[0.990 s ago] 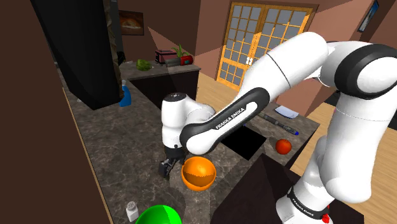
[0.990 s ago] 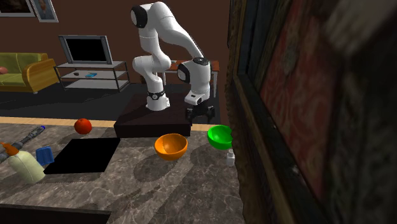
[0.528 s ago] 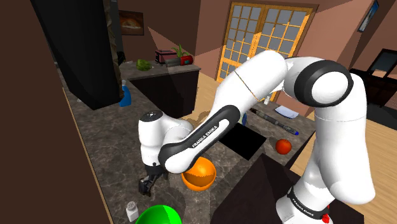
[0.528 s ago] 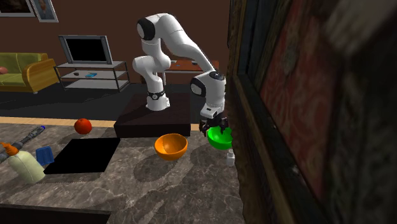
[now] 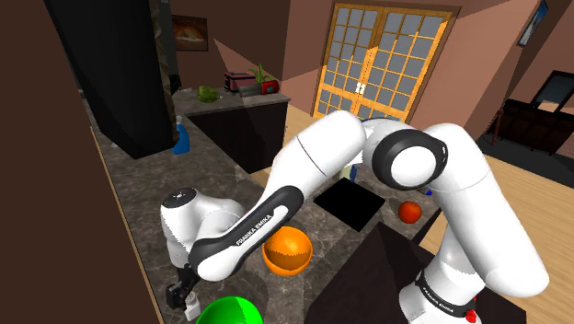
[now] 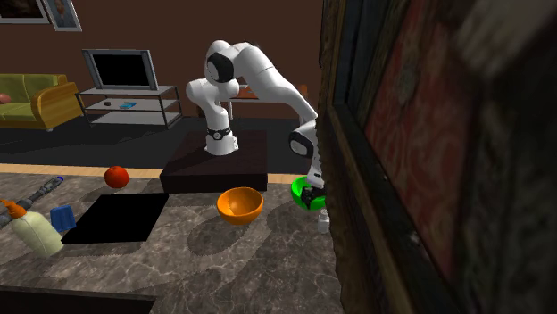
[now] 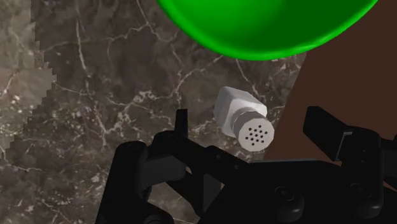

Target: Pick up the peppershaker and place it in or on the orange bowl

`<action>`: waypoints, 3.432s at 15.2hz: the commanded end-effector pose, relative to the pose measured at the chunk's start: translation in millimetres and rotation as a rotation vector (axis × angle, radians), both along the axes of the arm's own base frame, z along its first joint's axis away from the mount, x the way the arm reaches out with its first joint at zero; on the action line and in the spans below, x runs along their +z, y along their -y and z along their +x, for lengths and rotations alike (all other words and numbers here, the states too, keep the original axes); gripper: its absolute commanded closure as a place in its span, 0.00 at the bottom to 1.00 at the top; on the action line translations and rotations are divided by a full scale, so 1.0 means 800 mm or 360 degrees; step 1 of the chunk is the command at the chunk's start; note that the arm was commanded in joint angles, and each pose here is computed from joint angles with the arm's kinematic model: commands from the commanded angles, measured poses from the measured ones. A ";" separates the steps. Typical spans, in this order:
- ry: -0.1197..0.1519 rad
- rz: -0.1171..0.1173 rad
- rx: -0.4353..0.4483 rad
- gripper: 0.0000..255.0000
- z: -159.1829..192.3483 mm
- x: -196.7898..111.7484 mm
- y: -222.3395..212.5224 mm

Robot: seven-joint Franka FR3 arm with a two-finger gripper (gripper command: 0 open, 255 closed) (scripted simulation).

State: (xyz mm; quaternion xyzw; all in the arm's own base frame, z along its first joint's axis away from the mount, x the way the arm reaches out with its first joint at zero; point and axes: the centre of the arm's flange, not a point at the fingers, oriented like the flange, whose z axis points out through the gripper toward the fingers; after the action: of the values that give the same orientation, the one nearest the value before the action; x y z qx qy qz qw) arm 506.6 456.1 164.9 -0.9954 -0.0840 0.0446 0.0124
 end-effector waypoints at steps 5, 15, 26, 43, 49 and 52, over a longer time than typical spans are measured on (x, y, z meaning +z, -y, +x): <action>-0.0004 0.0003 0.0001 0.00 0.003 -0.039 -0.019; -0.0004 0.0003 0.0001 0.00 0.000 -0.063 -0.020; -0.0004 0.0003 0.0001 1.00 0.000 -0.063 -0.020; -0.0004 0.0003 0.0001 1.00 0.000 0.049 -0.020; -0.0004 0.0003 0.0001 1.00 0.000 0.089 -0.020; -0.0004 0.0003 0.0001 1.00 0.000 0.109 -0.020</action>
State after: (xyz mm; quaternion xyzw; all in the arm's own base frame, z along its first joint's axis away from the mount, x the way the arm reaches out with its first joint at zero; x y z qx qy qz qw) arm 505.8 473.2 246.2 -0.9953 -0.0841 0.0457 0.0134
